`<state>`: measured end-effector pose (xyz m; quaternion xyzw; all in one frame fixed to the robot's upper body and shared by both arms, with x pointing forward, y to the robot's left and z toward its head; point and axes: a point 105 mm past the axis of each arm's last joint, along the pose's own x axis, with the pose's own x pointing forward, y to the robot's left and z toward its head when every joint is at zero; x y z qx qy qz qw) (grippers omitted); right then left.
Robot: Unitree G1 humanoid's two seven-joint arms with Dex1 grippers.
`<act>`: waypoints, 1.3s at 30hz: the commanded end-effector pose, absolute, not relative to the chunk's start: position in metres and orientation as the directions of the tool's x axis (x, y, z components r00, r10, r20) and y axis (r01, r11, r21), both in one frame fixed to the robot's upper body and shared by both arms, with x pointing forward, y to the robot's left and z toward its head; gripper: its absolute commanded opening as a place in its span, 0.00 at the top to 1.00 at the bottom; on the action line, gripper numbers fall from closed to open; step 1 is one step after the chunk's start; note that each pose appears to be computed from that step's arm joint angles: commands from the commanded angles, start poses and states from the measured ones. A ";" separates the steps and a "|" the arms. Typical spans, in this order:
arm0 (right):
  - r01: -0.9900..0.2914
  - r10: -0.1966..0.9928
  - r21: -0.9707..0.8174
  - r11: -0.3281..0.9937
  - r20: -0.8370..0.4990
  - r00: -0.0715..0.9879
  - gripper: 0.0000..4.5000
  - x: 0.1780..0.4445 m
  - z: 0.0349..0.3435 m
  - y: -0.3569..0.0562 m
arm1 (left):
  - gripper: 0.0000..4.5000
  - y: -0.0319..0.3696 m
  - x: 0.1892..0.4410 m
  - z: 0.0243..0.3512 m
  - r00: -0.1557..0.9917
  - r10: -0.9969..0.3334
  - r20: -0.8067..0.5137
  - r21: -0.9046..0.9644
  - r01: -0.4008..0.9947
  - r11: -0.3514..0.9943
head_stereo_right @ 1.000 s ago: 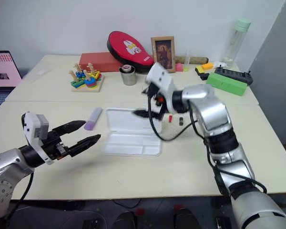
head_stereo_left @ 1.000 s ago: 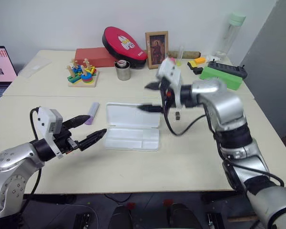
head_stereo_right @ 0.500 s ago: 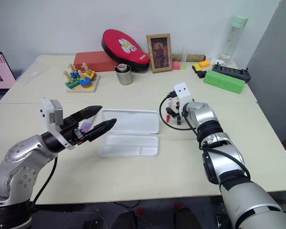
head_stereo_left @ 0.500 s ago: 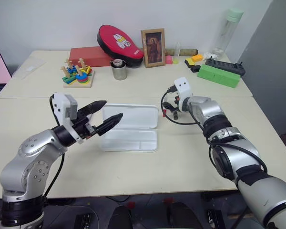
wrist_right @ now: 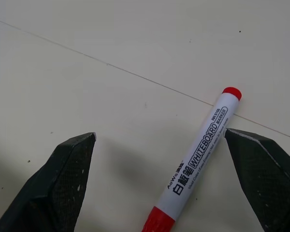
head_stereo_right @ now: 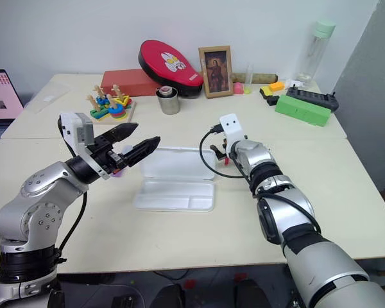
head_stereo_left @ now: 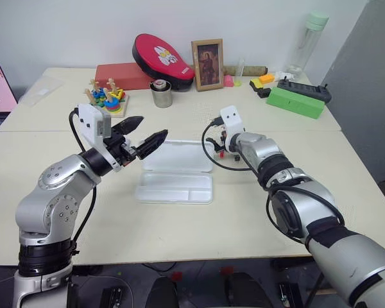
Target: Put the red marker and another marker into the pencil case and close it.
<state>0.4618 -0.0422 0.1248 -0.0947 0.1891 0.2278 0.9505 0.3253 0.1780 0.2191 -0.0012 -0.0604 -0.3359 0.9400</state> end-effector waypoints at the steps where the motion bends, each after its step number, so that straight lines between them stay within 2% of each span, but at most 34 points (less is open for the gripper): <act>1: -0.449 0.368 -0.130 0.884 -0.398 0.840 0.08 0.463 0.124 -0.044 | 0.00 0.171 0.325 0.230 0.753 -0.645 0.133 0.072 0.641 0.764; 2: -0.447 0.365 -0.127 0.886 -0.404 0.839 0.10 0.463 0.122 -0.045 | 0.00 0.171 0.326 0.230 0.753 -0.645 0.129 0.074 0.641 0.764; 10: -0.437 0.359 -0.109 0.893 -0.414 0.837 0.58 0.462 0.117 -0.046 | 0.00 0.169 0.327 0.232 0.745 -0.655 0.124 0.079 0.650 0.755; 11: -0.436 0.359 -0.109 0.893 -0.413 0.837 0.61 0.462 0.117 -0.046 | 0.00 0.169 0.327 0.232 0.743 -0.658 0.126 0.081 0.653 0.753; 12: -0.436 0.358 -0.109 0.893 -0.413 0.837 0.70 0.462 0.117 -0.046 | 0.00 0.168 0.327 0.233 0.740 -0.660 0.128 0.083 0.655 0.751; 17: -0.429 0.353 -0.108 0.897 -0.408 0.842 0.94 0.462 0.117 -0.047 | 0.00 0.166 0.326 0.236 0.727 -0.672 0.143 0.090 0.666 0.740; 24: -0.411 0.350 -0.102 0.906 -0.363 0.864 0.94 0.467 0.131 -0.049 | 0.00 0.166 0.327 0.239 0.723 -0.674 0.151 0.095 0.668 0.738; 28: -0.395 0.361 -0.080 0.915 -0.272 0.892 0.94 0.475 0.162 -0.050 | 0.00 0.168 0.326 0.240 0.727 -0.669 0.154 0.097 0.663 0.742; 31: -0.466 0.454 -0.071 0.882 -0.137 0.880 0.94 0.478 0.210 -0.039 | 0.00 0.173 0.323 0.239 0.731 -0.668 0.140 0.111 0.659 0.744; 32: -0.526 0.518 -0.087 0.846 -0.096 0.850 0.94 0.475 0.228 -0.031 | 0.00 0.177 0.319 0.238 0.732 -0.669 0.128 0.119 0.659 0.743; 35: -0.755 0.772 -0.266 0.599 -0.056 0.633 0.94 0.447 0.269 -0.001 | 0.00 0.191 0.300 0.233 0.722 -0.686 0.090 0.113 0.677 0.727; 39: -0.861 0.908 -0.381 0.336 -0.112 0.403 0.94 0.403 0.276 0.017 | 0.00 0.211 0.279 0.211 0.743 -0.669 0.001 0.109 0.665 0.739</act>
